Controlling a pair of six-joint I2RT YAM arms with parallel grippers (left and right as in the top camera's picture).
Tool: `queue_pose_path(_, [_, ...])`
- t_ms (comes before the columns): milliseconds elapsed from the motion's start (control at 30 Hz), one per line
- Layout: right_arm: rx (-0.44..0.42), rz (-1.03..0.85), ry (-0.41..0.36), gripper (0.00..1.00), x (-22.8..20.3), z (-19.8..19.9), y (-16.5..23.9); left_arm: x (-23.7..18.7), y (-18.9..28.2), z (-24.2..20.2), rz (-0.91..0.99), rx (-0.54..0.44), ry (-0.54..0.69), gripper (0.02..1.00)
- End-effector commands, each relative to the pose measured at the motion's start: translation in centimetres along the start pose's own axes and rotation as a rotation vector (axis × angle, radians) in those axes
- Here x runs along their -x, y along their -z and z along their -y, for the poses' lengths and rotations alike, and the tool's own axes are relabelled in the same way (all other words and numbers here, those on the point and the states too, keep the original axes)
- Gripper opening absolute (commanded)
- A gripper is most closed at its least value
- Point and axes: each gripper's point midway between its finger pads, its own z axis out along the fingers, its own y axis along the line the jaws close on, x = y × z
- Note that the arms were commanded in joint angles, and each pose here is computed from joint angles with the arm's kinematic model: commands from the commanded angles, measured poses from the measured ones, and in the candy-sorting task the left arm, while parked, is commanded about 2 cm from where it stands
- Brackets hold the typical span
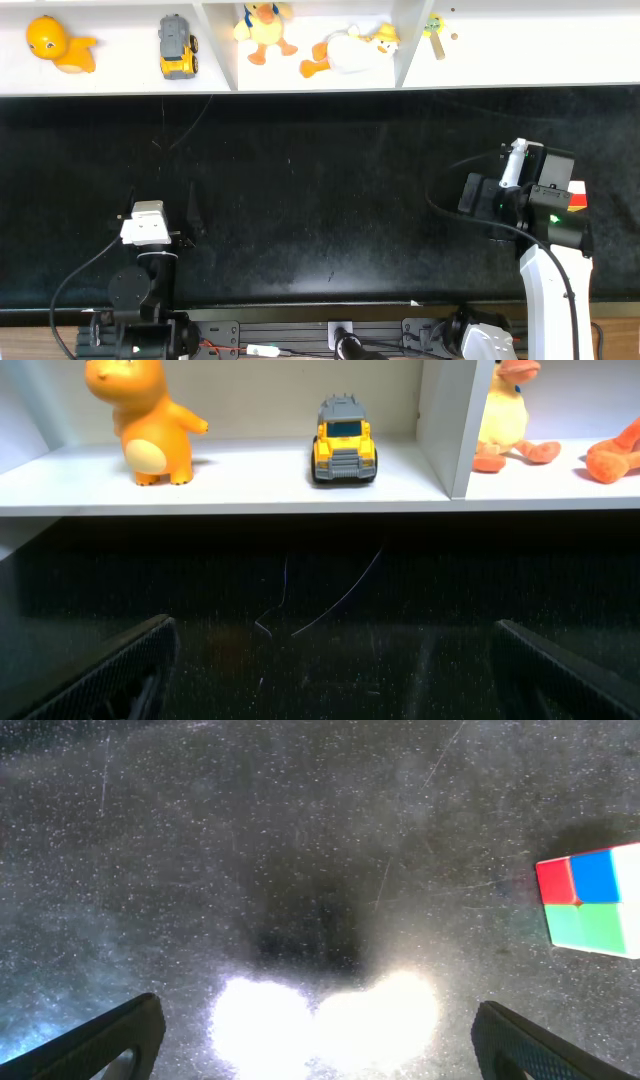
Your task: Store Toys
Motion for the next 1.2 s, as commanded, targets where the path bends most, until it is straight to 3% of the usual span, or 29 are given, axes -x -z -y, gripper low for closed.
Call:
queue_pose_path(33, [0.052, -0.006, 0.042, 0.996, -0.3, -0.9, -0.1, 0.1, 0.0, 0.1, 0.007, -0.008, 0.007, 0.998])
queue_pose_path(233, [-0.133, 0.033, 0.273, 0.998, 1.2, 2.3, 0.2, 0.1, 0.0, 0.1, 0.007, -0.008, 0.007, 0.998])
queue_pose_path(300, [-0.12, 0.028, 0.358, 0.998, 1.2, 2.7, 0.1, 0.1, 0.0, 0.1, 0.007, -0.008, 0.007, 0.998])
queue_pose_path(367, [-0.098, 0.04, 0.396, 0.996, 1.4, 3.4, 0.1, 0.1, 0.0, 0.1, 0.007, -0.007, 0.007, 0.998])
queue_pose_path(500, [-0.171, 0.083, 0.321, 0.998, 2.3, 8.0, 0.3, 0.1, 0.0, 0.1, 0.007, -0.007, 0.007, 0.998])
queue_pose_path(700, [-0.232, 0.066, 0.282, 0.996, 1.5, 12.7, 0.2, 0.1, 0.0, 0.1, 0.007, -0.007, 0.007, 0.998])
queue_pose_path(933, [-0.254, 0.005, 0.118, 0.998, -1.8, 19.7, -2.2, 0.1, 0.0, 0.1, 0.007, -0.007, 0.007, 0.998])
queue_pose_path(1100, [-0.19, 0.012, 0.106, 0.998, -2.5, 20.1, -3.9, 0.1, 0.0, 0.1, 0.007, -0.007, 0.007, 0.998])
queue_pose_path(1200, [-0.092, 0.059, 0.105, 0.996, -1.8, 18.7, -5.1, 0.1, 0.0, 0.1, 0.007, -0.008, 0.007, 0.998])
